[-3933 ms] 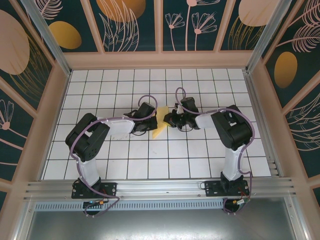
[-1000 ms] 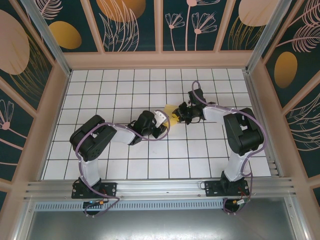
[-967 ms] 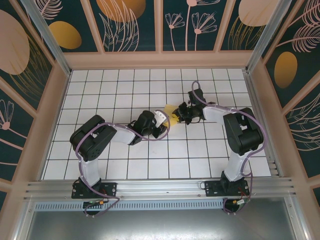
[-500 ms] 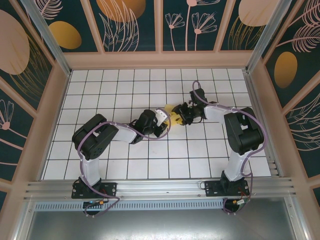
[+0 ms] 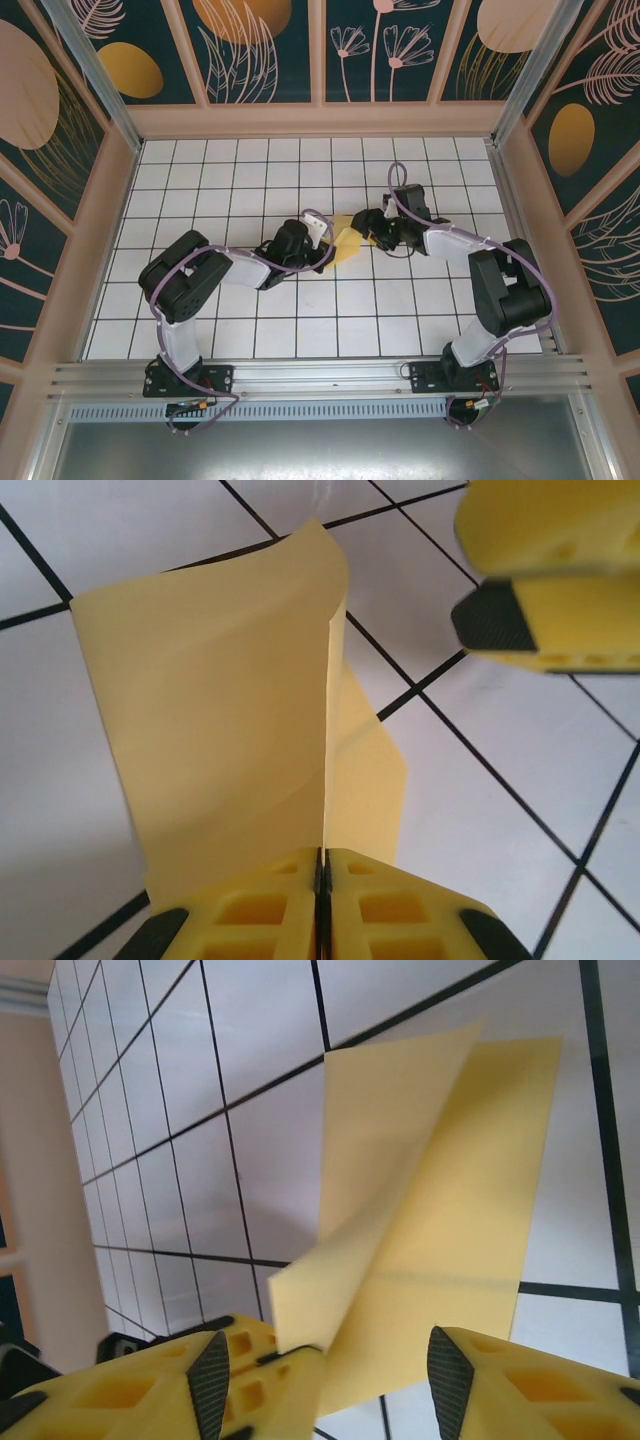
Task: Fold a paper plane with a square sheet of paper (pick it up from the middle)
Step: Fourth fold the wing at the center of the table.
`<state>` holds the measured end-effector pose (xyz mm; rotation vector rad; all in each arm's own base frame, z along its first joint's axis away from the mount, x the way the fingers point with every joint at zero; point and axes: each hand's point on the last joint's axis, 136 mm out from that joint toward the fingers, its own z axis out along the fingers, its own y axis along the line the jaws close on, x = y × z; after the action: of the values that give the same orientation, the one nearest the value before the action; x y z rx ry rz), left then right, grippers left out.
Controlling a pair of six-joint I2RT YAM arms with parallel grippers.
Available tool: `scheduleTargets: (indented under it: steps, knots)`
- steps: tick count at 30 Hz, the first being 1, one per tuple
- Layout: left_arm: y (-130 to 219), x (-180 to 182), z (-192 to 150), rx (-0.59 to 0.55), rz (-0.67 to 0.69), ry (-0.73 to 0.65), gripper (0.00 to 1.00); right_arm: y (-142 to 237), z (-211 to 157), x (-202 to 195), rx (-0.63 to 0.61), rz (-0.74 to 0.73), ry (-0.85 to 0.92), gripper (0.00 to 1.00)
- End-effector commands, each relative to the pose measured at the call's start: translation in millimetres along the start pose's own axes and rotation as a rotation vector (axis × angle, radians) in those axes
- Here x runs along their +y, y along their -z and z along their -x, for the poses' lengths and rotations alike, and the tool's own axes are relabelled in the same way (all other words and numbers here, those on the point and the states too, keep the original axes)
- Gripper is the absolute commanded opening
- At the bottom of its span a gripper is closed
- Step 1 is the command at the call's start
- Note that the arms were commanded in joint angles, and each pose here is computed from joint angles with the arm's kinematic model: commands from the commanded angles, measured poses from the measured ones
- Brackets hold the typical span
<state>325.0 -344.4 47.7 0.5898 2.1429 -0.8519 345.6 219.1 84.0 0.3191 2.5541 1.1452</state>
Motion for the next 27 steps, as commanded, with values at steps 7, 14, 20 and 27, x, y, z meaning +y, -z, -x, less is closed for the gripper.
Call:
scheduleTargets:
  steps: [7, 14, 20, 27]
  knots:
    - [6.8, -19.0, 6.8, -0.055, -0.116, 0.216, 0.12, -6.9, -12.9, 11.7, 0.035, 0.124, 0.137, 0.51]
    - [9.3, -18.9, 0.6, -0.064, -0.134, 0.29, 0.12, -18.0, -20.5, 7.8, 0.084, 0.147, 0.154, 0.51]
    - [11.3, -15.2, -4.5, -0.071, -0.129, 0.35, 0.13, -27.8, -23.8, 3.8, 0.117, 0.14, 0.154, 0.51]
    - [9.4, -15.8, -11.2, -0.053, -0.144, 0.411, 0.13, -38.3, -22.6, 5.0, 0.143, 0.128, 0.164, 0.51]
